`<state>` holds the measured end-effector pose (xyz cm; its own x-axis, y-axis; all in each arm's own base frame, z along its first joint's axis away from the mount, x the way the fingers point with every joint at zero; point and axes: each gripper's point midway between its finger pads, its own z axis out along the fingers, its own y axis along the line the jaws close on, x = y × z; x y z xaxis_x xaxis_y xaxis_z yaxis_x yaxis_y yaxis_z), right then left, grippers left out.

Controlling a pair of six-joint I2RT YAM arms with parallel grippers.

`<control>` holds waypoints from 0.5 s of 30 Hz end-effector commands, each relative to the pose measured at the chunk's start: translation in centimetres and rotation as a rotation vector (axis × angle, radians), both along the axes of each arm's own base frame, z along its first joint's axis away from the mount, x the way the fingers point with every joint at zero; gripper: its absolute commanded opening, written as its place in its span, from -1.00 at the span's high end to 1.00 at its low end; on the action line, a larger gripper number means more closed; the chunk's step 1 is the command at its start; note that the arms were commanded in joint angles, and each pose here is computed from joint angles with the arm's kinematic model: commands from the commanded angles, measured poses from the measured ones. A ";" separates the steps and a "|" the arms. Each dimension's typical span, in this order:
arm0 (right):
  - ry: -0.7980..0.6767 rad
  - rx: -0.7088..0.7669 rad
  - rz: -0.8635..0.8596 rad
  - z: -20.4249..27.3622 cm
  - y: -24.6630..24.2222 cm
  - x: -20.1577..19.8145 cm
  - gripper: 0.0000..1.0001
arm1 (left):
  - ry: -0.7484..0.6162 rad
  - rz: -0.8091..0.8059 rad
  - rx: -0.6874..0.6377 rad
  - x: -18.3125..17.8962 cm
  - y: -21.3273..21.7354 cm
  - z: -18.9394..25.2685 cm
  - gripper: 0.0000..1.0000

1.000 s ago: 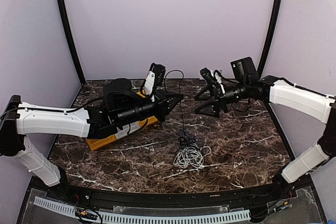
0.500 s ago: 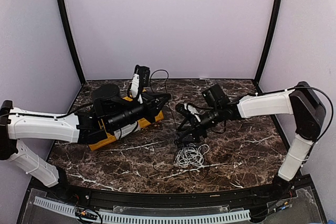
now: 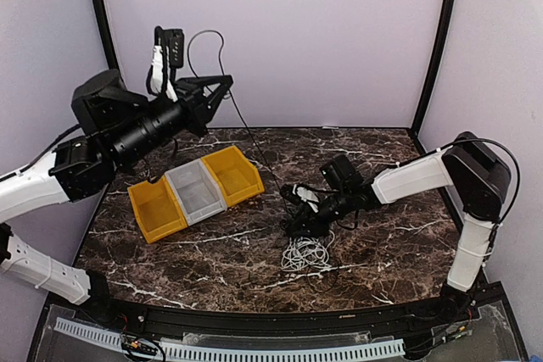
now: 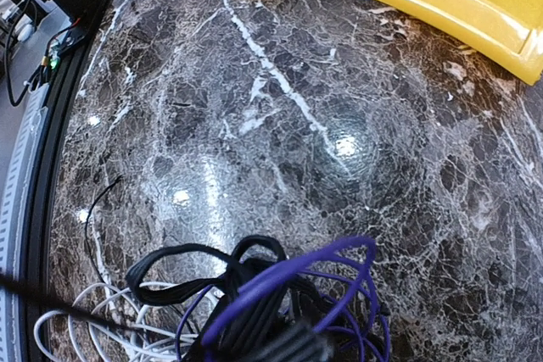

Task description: Untangle the cables

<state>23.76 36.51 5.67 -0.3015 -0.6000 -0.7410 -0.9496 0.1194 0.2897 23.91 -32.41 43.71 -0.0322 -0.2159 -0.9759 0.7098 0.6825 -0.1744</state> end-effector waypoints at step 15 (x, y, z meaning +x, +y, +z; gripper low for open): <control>0.018 -0.074 -0.018 -1.1 -0.4 0.7 0.17 | -0.173 0.451 -0.046 -2.2 16.1 15.8 1.00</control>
